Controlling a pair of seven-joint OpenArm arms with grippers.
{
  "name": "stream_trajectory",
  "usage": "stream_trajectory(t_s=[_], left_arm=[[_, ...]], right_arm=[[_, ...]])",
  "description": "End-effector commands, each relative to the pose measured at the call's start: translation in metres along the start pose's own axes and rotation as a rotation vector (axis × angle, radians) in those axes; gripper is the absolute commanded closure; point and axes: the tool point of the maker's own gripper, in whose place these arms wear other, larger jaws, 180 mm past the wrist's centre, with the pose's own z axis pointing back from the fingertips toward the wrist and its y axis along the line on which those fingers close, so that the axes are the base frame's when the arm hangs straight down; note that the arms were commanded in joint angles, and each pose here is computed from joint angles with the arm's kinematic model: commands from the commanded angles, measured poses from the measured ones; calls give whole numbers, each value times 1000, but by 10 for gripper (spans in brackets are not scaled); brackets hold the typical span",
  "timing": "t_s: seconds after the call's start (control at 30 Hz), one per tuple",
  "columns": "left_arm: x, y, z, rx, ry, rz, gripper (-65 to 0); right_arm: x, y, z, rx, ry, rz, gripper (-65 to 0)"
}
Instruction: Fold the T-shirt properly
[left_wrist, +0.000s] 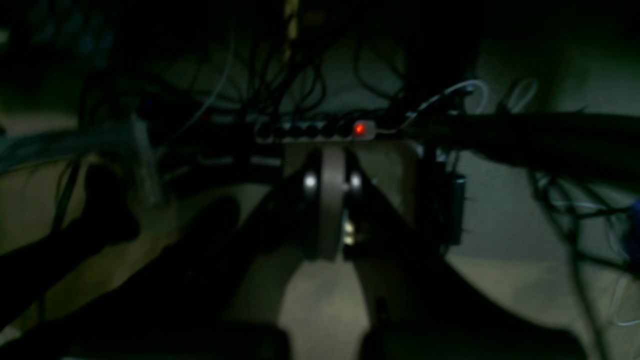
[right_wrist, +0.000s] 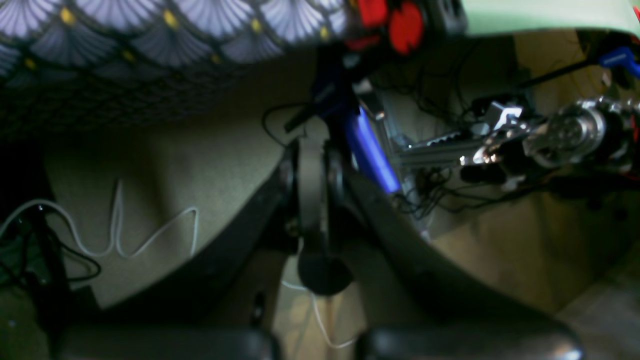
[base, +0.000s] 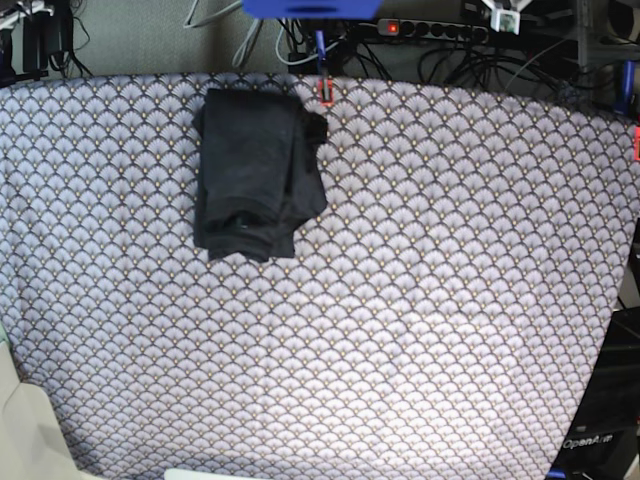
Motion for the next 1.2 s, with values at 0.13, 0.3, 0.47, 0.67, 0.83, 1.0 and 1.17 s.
stream_trajectory(t_s=[0.13, 0.3, 0.47, 0.67, 0.83, 1.0, 1.17], left_arm=[[-34, -24, -4, -66, 34, 39, 0], [-58, -53, -16, -134, 79, 123, 0], [-79, -87, -29, -209, 143, 212, 0], [-86, -96, -45, -257, 187, 256, 0], [-93, -83, -57, -151, 216, 213, 0], [-92, -94, -74, -109, 208, 137, 0], [-102, -88, -84, -22, 272, 89, 0]], right_arm=[[-35, -14, 6, -31, 24, -58, 0], [-85, -6, 1, 13, 128, -109, 0], [-118, -6, -3, 9, 165, -198, 0], [-151, 8, -7, 58, 259, -256, 0], [-173, 35, -4, 128, 335, -264, 0], [-186, 91, -11, 272, 413, -238, 0], [-204, 159, -1, 466, 531, -211, 0]])
